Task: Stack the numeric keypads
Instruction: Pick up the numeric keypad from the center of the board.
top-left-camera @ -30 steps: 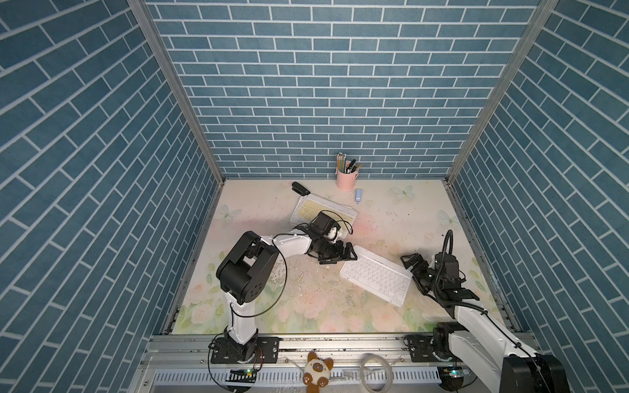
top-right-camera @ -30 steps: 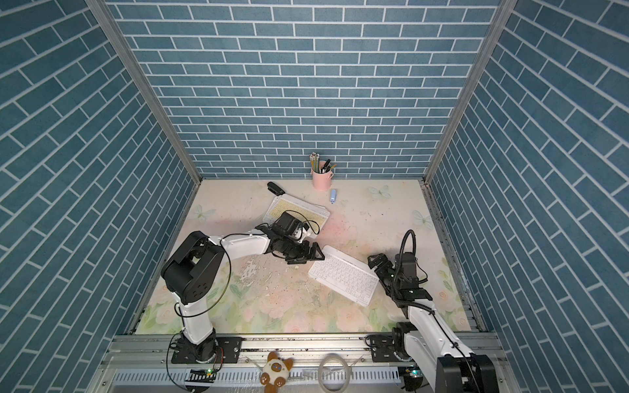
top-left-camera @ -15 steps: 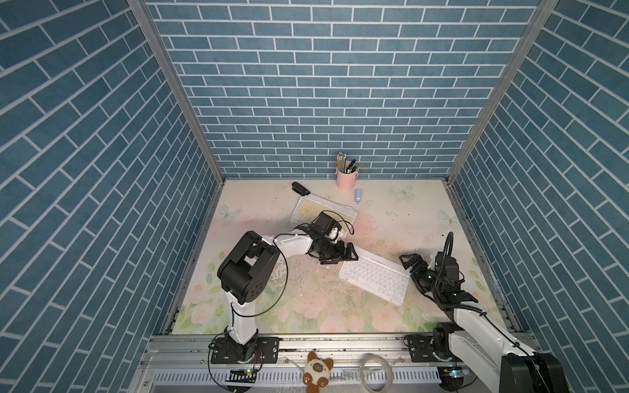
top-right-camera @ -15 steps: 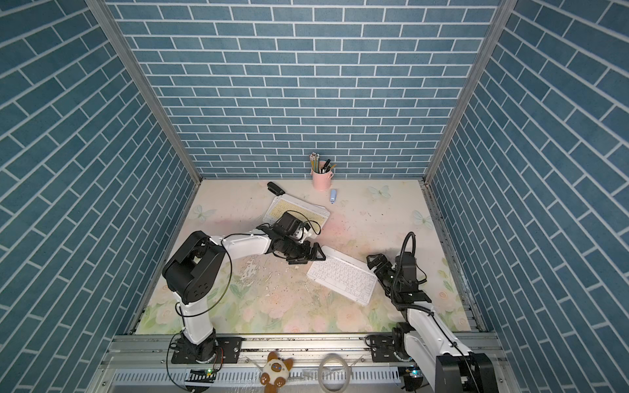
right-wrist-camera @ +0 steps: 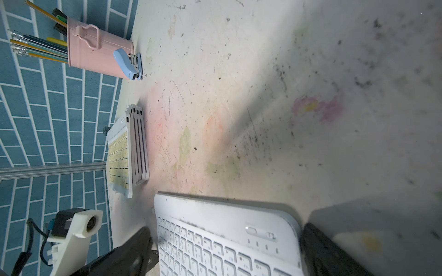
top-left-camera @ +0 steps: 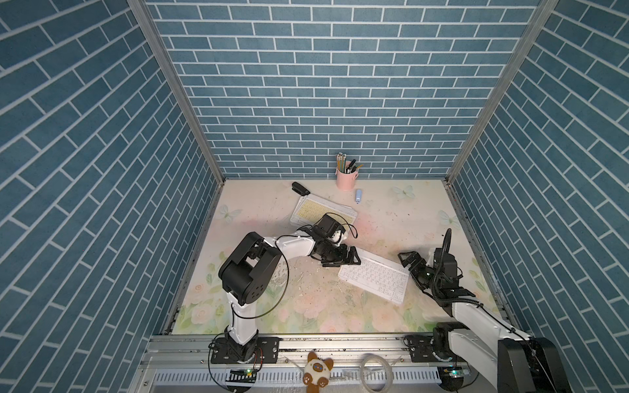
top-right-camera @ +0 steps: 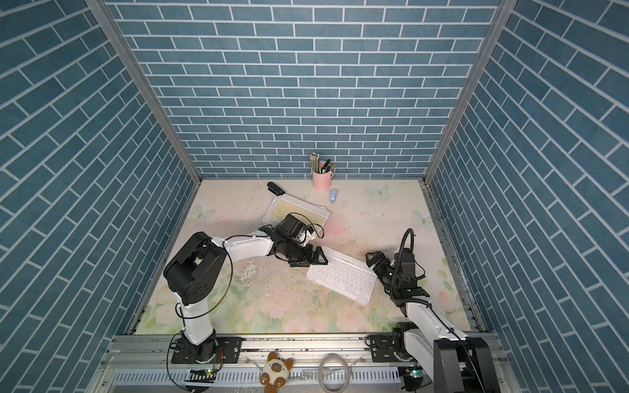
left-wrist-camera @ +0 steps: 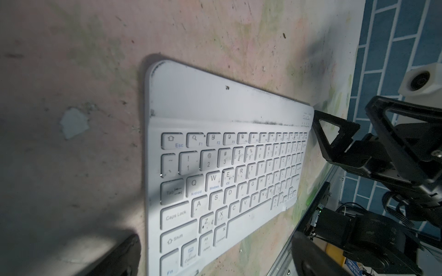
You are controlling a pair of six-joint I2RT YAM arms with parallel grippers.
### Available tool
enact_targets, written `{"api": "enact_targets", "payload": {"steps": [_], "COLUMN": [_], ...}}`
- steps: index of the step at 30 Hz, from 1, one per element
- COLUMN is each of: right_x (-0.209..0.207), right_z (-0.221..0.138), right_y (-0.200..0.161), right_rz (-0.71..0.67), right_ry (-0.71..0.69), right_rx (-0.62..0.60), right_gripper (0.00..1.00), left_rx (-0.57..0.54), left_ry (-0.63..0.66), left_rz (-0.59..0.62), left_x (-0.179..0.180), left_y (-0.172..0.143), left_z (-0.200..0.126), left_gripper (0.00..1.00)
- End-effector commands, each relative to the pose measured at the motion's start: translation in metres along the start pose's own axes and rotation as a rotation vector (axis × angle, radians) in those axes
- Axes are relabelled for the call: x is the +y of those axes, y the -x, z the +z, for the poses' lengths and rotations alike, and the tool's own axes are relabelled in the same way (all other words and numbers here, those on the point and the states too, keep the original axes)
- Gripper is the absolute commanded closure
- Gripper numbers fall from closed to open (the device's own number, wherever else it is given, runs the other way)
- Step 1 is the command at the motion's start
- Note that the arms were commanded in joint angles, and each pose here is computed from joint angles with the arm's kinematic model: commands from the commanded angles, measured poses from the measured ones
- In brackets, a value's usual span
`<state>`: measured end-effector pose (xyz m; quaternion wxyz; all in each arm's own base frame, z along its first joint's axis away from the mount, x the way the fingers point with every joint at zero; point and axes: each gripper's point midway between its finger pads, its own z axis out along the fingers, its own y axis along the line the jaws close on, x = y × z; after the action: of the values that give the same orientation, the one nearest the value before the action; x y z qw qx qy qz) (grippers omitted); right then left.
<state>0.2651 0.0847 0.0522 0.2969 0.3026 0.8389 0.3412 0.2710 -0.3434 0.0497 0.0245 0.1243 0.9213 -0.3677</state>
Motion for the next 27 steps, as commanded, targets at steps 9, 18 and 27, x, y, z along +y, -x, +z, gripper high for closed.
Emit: {"api": "enact_targets", "payload": {"steps": [9,18,27], "right_x": [-0.003,0.004,0.018], "right_z": [0.002,0.007,0.0], "right_y": [-0.014,-0.015,-0.012], "right_rz": [-0.017,-0.005,-0.038], "right_ry": [0.039,0.081,0.155], "right_rx": [0.047,0.062,0.035], "right_gripper": [0.02,0.02,0.02], "left_rx": [0.053,0.065,0.066], "left_ry": [0.04,0.037,0.039], "left_rz": [-0.022,-0.017,-0.017], "left_x": [0.012,0.011,0.011], "left_y": [-0.011,-0.012,-0.011], "left_z": [0.01,0.013,0.014], "left_gripper": [0.0,0.0,0.0]}}
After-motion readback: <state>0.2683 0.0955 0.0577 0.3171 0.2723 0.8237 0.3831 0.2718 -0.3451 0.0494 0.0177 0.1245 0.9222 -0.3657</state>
